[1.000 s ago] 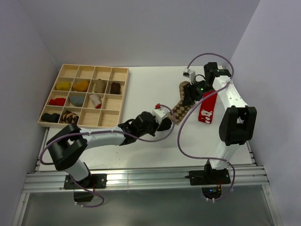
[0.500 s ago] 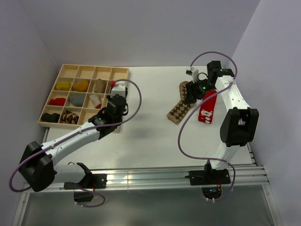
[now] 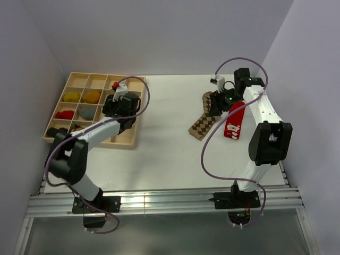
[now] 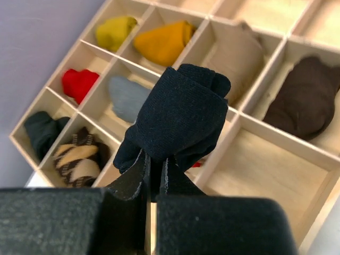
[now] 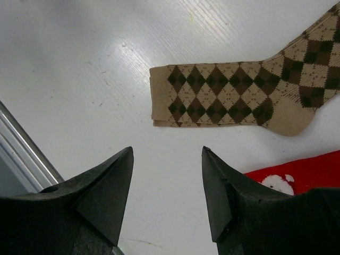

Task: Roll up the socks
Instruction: Roll the sock at the center of the board.

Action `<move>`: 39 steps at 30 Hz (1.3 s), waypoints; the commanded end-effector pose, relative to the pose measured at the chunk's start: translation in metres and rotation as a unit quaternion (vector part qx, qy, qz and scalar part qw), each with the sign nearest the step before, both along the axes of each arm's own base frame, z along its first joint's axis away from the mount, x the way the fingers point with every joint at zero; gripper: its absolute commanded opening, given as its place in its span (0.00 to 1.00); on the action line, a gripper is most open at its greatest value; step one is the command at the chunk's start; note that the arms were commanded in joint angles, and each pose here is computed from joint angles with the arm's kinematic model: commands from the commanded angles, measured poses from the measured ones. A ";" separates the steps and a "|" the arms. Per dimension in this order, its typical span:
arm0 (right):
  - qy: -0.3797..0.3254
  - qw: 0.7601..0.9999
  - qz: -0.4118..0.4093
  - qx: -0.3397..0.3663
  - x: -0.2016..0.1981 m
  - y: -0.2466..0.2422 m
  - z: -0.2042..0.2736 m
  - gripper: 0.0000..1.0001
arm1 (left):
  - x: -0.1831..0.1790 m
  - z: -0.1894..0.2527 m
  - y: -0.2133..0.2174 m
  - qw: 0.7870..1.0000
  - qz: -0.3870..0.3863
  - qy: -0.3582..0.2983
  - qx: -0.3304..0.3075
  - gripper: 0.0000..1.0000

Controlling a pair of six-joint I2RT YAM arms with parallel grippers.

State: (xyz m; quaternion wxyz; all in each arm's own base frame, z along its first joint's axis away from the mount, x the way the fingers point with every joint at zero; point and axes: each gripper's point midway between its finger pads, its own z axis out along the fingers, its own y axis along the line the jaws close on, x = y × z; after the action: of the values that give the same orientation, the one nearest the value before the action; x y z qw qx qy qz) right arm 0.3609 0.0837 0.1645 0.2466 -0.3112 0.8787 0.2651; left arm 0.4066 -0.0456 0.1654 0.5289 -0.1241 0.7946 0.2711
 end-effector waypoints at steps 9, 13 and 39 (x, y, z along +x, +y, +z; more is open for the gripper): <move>-0.026 1.000 -0.008 -0.007 0.002 -0.010 0.009 0.61 | 0.042 -0.079 -0.048 0.998 -0.005 0.063 -0.017 0.00; -0.026 1.000 -0.011 -0.013 0.001 -0.014 0.009 0.61 | 0.043 -0.090 -0.073 0.994 -0.045 0.097 -0.037 0.00; -0.010 1.000 -0.005 -0.020 -0.008 -0.018 0.000 0.60 | -0.013 -0.121 -0.140 0.925 -0.168 0.256 -0.223 0.00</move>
State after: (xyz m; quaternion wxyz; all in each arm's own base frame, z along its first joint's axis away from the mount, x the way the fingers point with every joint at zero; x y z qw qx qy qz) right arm 0.3555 0.0674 0.1501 0.2327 -0.3052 0.8887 0.2507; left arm 0.4256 -0.1607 0.0471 0.3557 -0.0456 0.9306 0.0738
